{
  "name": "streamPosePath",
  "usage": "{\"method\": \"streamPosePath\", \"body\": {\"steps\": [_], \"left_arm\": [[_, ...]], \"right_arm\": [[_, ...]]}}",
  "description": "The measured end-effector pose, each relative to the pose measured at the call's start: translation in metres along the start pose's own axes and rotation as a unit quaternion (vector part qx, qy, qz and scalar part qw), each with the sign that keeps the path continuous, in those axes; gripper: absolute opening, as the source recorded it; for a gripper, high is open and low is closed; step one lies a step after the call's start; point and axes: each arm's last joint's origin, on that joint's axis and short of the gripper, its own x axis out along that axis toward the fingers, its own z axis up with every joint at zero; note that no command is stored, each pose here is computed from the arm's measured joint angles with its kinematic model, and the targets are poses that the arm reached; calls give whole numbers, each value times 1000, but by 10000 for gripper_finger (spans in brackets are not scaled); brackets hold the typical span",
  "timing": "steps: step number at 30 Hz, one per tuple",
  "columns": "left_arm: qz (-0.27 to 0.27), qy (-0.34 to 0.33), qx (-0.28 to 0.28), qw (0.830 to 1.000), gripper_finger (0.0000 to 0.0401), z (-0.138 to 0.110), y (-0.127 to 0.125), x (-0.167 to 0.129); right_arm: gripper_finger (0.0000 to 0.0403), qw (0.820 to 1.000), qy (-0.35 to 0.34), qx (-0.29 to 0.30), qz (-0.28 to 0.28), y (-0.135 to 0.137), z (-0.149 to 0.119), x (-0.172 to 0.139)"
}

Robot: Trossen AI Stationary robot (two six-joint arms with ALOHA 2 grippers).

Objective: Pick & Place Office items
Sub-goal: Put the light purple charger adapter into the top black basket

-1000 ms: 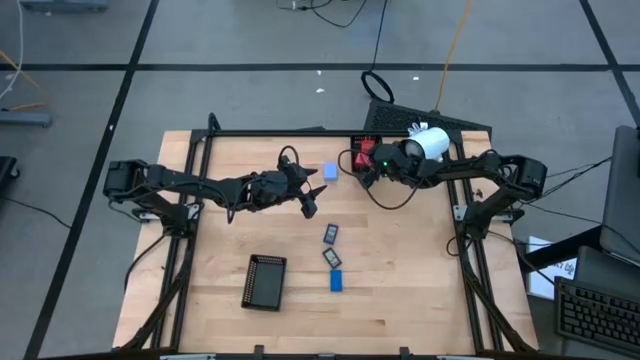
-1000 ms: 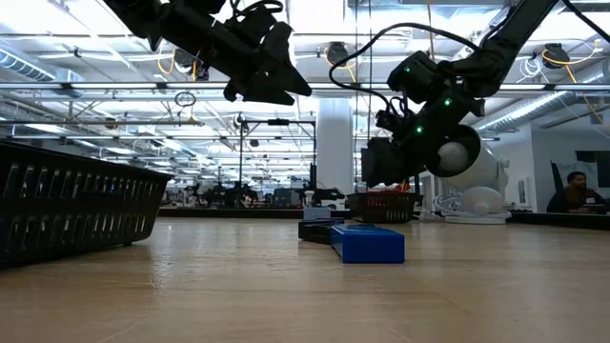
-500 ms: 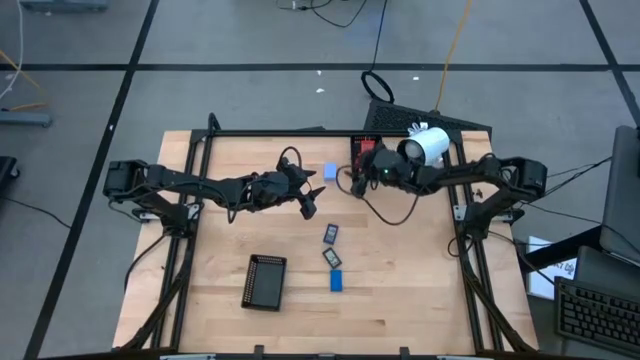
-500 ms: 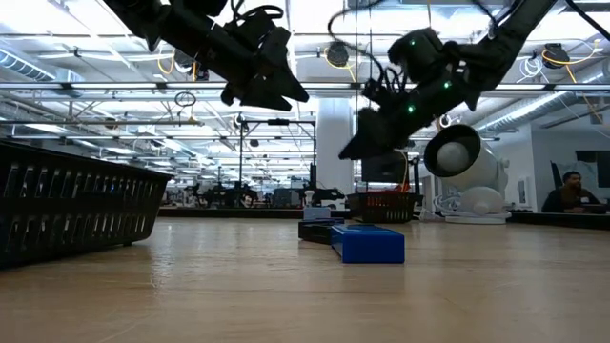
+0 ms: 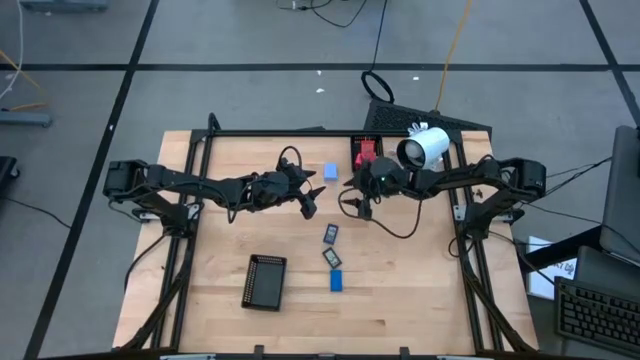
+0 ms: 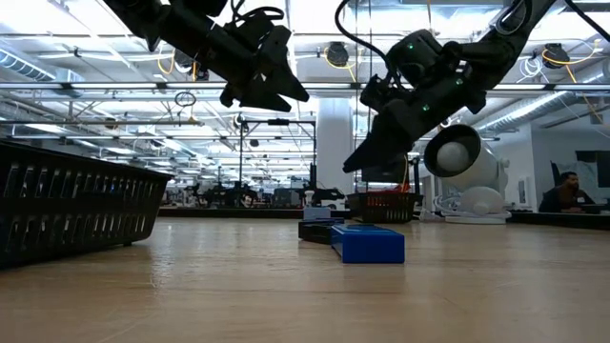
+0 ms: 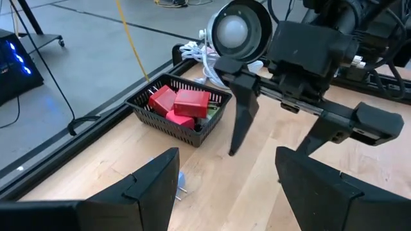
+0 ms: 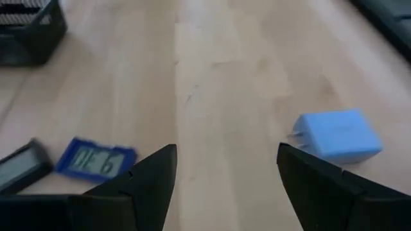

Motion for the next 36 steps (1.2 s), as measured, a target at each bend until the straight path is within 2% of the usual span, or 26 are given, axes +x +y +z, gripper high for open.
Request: {"method": "streamPosePath", "body": {"steps": [5, 9, 14, 19, 22, 25, 28, 31, 36], "left_arm": [[0, 0, -2, 1000, 260, 0, 0, 0], [7, 0, -25, 1000, 260, -2, 2, 4], [61, -7, -45, 997, 260, -18, 11, 32], [49, 27, -40, 998, 260, -43, 21, 58], [38, 18, -50, 998, 260, -36, 26, 56], [18, -14, -56, 998, 260, -15, 29, 44], [-26, -30, -38, 998, 260, 6, 28, 22], [-64, -36, -32, 997, 260, 29, 29, -14], [-101, -37, -47, 993, 260, 52, 30, -80]], "right_arm": [[255, 1000, 6, 4, 11, 1, -1, 0], [249, 1000, -3, 5, 10, 0, 0, 0], [243, 1000, -13, 2, 7, 0, 2, 0], [242, 997, -8, 2, -79, -5, 3, 0], [242, 994, -1, 2, -111, -7, 2, -1], [245, 993, -4, 2, -121, -7, 2, -1], [251, 991, -41, -2, -126, -8, 10, -1], [255, 988, -84, 5, -127, -8, 18, -3], [253, 990, -91, 22, -107, -3, 19, -2]]}}
